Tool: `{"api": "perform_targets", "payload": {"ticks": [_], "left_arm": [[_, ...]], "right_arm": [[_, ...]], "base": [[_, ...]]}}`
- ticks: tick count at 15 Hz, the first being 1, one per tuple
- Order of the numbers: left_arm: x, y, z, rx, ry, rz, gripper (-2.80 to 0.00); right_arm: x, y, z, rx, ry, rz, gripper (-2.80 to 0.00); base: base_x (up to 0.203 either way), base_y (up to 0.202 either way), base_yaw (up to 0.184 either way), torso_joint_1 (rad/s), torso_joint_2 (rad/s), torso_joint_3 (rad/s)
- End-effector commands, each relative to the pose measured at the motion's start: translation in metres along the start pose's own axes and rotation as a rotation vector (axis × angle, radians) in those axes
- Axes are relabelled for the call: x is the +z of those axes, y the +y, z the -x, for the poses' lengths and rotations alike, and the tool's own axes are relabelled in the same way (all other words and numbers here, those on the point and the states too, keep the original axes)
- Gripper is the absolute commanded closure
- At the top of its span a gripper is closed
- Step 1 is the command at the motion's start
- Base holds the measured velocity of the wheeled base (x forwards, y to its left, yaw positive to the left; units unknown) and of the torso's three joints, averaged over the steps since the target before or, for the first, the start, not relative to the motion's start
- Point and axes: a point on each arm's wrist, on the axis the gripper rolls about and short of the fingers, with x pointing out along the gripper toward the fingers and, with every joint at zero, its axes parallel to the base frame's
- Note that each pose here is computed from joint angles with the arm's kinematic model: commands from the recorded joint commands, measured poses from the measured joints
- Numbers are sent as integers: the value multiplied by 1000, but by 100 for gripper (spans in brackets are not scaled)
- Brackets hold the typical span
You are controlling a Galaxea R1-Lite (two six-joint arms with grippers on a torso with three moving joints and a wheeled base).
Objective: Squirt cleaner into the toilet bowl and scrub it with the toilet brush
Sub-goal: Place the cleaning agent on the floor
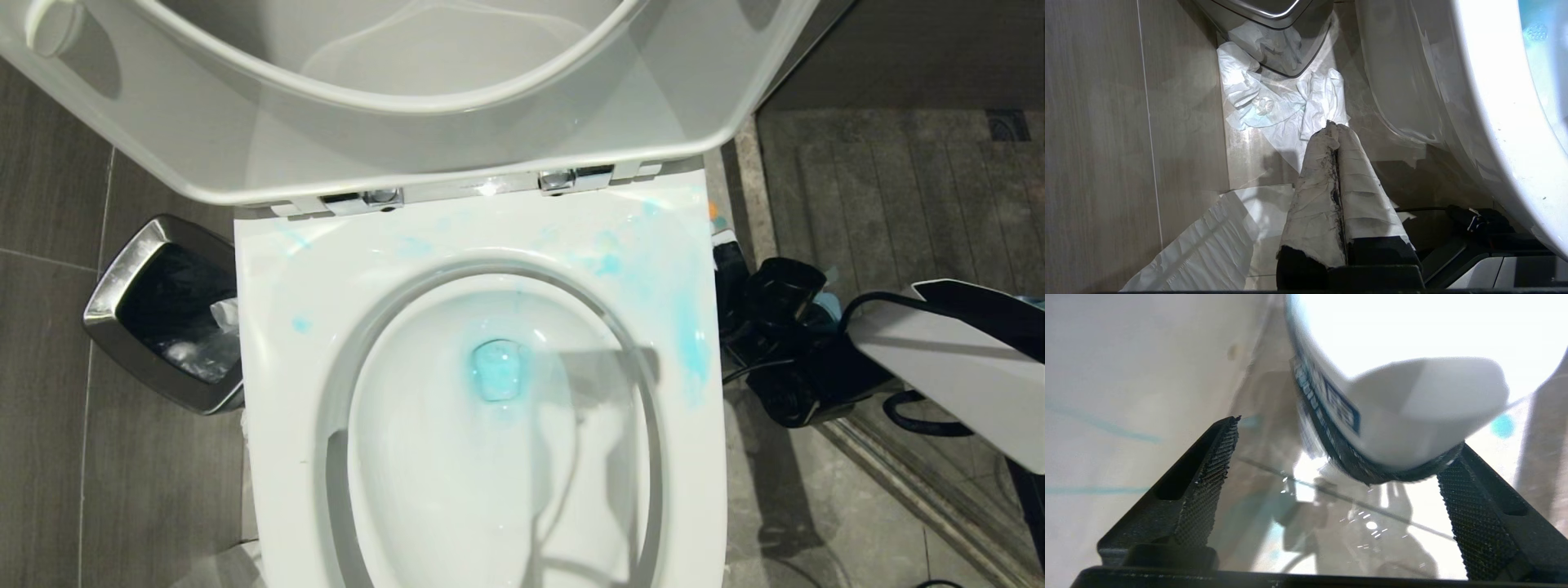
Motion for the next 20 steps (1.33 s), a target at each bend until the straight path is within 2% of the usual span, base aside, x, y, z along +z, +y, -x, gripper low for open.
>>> {"api": "perform_targets", "payload": {"ticks": [1,4,12,15,18,20], "left_arm": [[0,0,0,0,0,0,0],[0,0,0,0,0,0,0],[0,0,0,0,0,0,0],[0,0,0,0,0,0,0],[0,0,0,0,0,0,0],[0,0,0,0,0,0,0]], "right_arm": [[-3,3,8,34,4,-4,-280],[-3,6,16,103,2,-34,-280],[7,5,23,97,1,-32,-280],[32,-3,37,52,-9,-35,-280],[73,-14,55,-31,-29,-47,-280],[101,-21,73,-92,-4,-54,-280]], "base": [[0,0,0,0,0,0],[0,0,0,0,0,0],[0,0,0,0,0,0],[0,0,0,0,0,0],[0,0,0,0,0,0],[0,0,0,0,0,0]]}}
